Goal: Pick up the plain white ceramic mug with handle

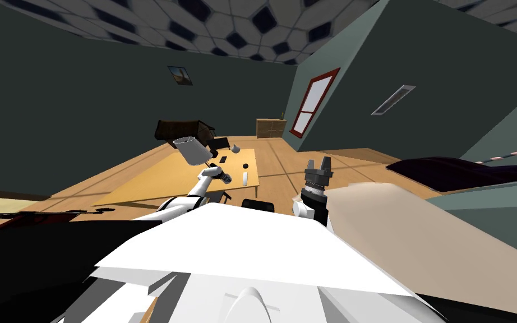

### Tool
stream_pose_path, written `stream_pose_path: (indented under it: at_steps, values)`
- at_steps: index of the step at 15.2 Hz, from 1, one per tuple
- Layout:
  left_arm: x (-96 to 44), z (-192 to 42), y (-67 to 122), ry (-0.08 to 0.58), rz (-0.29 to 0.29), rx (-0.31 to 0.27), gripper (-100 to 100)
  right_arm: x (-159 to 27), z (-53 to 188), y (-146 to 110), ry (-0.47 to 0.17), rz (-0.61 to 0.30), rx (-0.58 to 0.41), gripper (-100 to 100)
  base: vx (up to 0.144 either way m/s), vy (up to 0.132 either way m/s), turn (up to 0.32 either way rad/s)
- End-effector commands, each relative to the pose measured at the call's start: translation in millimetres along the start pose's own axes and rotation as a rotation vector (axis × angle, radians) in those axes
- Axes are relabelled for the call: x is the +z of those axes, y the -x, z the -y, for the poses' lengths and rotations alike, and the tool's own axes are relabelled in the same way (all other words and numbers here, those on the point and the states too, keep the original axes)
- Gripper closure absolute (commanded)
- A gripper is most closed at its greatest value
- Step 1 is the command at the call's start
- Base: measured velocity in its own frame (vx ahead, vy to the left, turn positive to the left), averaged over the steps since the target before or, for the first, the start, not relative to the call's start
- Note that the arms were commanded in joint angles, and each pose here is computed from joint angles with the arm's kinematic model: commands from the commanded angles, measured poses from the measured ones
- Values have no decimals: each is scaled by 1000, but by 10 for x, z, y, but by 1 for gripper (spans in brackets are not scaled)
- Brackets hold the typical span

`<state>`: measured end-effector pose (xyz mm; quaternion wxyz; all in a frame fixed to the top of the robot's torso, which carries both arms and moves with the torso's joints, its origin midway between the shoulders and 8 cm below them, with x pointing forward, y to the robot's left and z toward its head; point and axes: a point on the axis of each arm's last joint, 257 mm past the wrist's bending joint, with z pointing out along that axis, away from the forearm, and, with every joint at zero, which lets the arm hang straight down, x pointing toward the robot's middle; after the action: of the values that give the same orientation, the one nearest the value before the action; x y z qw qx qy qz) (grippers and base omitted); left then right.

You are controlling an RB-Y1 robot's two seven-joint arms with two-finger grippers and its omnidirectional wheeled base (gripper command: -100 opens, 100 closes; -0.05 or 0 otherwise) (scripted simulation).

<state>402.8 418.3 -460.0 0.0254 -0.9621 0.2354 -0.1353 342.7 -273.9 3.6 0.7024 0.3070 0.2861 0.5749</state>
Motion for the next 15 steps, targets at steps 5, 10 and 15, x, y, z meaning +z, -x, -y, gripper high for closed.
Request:
stream_pose_path:
  at_steps: [5,10,15]
  values:
    - [94,-147,121,57,38,-43,-100,0,0,0,0,0,0,0,19,26,-35]
    - [169,-191,162,56,38,-41,100,0,0,0,0,0,0,0,40,4,12]
    - [74,-136,111,57,39,-43,100,0,0,0,0,0,0,0,-7,-1,-4]
